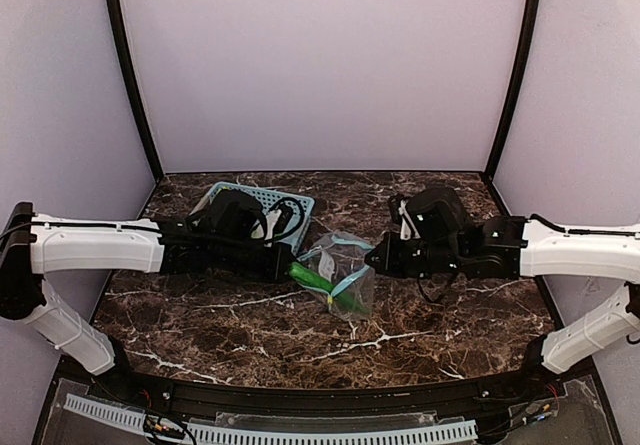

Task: Place the food in the zip-top bag and seal the zipper
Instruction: Adjust the zipper food storage bag at the center of the board.

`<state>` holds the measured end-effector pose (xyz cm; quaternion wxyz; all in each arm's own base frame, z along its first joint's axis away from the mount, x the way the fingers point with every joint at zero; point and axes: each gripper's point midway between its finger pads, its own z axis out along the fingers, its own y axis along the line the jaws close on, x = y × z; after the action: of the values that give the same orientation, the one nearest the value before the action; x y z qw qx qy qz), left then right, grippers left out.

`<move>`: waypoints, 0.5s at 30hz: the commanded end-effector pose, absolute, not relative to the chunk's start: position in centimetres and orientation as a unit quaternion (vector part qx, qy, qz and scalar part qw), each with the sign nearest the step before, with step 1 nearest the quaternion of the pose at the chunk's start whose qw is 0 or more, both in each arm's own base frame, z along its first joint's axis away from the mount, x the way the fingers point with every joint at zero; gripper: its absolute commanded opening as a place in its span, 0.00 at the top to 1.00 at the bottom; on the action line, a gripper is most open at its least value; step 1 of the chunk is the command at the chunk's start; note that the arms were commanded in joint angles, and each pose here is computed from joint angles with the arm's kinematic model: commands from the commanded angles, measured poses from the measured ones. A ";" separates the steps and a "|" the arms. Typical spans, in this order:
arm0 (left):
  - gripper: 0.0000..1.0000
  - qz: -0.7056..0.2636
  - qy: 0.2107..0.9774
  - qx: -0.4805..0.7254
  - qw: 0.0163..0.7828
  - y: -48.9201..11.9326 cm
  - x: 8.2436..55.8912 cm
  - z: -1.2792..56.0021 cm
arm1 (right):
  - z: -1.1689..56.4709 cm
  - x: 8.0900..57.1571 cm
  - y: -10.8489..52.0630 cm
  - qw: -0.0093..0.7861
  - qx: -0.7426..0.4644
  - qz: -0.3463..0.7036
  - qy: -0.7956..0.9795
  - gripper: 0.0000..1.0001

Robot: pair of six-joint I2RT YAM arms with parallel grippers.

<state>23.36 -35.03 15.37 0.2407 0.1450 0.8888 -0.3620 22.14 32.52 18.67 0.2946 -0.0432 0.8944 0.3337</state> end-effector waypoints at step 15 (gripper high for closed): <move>0.99 -0.431 0.874 0.206 0.088 -37.7 20.4 20.8 | 20.2 22.3 33.8 0.258 -0.097 0.287 0.917 0.98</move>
<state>21.77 -38.75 20.52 0.1399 0.1905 0.8679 -0.4368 22.77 33.53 19.43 0.2710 -0.0706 0.9141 0.2931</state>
